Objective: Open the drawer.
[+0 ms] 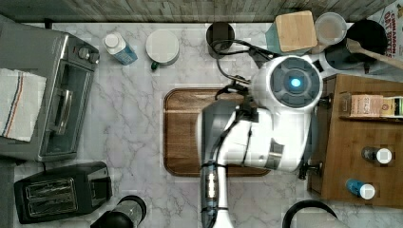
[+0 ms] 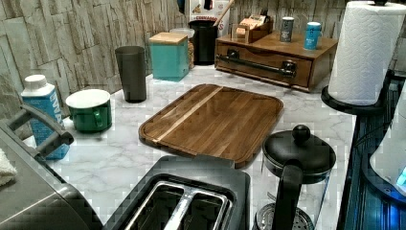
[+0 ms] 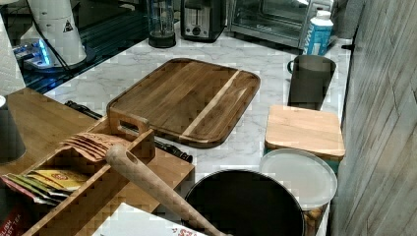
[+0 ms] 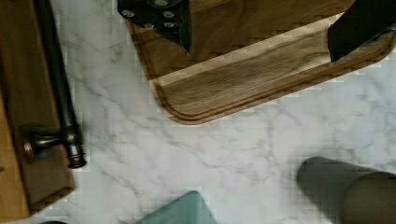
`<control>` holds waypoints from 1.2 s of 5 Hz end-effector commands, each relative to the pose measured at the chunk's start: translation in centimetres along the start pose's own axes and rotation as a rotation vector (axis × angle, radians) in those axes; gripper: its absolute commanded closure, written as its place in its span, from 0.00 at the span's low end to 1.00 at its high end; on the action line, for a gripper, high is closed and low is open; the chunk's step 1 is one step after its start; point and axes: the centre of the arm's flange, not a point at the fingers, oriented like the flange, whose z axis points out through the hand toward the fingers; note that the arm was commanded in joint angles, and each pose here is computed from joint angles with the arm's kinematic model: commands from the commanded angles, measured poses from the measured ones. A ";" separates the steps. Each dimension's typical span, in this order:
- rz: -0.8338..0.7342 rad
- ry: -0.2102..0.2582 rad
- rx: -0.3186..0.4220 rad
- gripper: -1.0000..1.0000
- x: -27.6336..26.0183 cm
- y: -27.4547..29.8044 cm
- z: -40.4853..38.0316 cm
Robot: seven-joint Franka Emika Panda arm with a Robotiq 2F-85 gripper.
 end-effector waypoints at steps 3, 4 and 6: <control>-0.085 0.029 -0.165 0.00 -0.7 14.5 7.8; -0.141 0.035 -0.176 0.00 -1.9 15.3 9.3; -0.131 -0.050 -0.256 0.00 -1.5 17.6 12.0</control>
